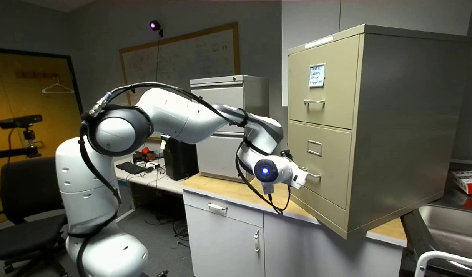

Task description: Pull open the bottom drawer on the beige filing cabinet

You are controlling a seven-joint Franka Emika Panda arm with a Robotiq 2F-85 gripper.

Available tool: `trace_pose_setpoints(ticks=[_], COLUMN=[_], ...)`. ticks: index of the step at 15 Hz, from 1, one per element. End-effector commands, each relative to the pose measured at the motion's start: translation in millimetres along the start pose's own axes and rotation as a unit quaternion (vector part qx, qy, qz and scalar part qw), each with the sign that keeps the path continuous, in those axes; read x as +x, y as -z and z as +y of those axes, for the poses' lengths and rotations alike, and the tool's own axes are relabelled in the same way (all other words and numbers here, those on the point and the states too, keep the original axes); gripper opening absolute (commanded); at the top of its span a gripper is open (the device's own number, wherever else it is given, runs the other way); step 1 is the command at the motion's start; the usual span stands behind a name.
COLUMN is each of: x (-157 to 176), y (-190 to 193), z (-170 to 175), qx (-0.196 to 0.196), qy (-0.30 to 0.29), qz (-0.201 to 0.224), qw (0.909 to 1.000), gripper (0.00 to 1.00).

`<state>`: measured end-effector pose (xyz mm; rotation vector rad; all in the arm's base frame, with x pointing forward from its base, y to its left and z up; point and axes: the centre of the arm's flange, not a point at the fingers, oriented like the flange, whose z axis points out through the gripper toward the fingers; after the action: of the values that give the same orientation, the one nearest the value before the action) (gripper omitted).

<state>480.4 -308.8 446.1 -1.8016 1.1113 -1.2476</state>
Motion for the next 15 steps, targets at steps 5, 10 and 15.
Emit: trace_pose_setpoints(ticks=[5,10,15], x=[63.5,82.0,86.3], y=[-24.2,-44.9,-68.0], z=[43.2,53.4,52.0], qx=[0.005,0.003,0.001], qy=[-0.012,-0.009,-0.002], qz=[0.028,0.024,0.013], qw=[0.9995,0.9997,0.9999], gripper=[1.00,1.00,1.00])
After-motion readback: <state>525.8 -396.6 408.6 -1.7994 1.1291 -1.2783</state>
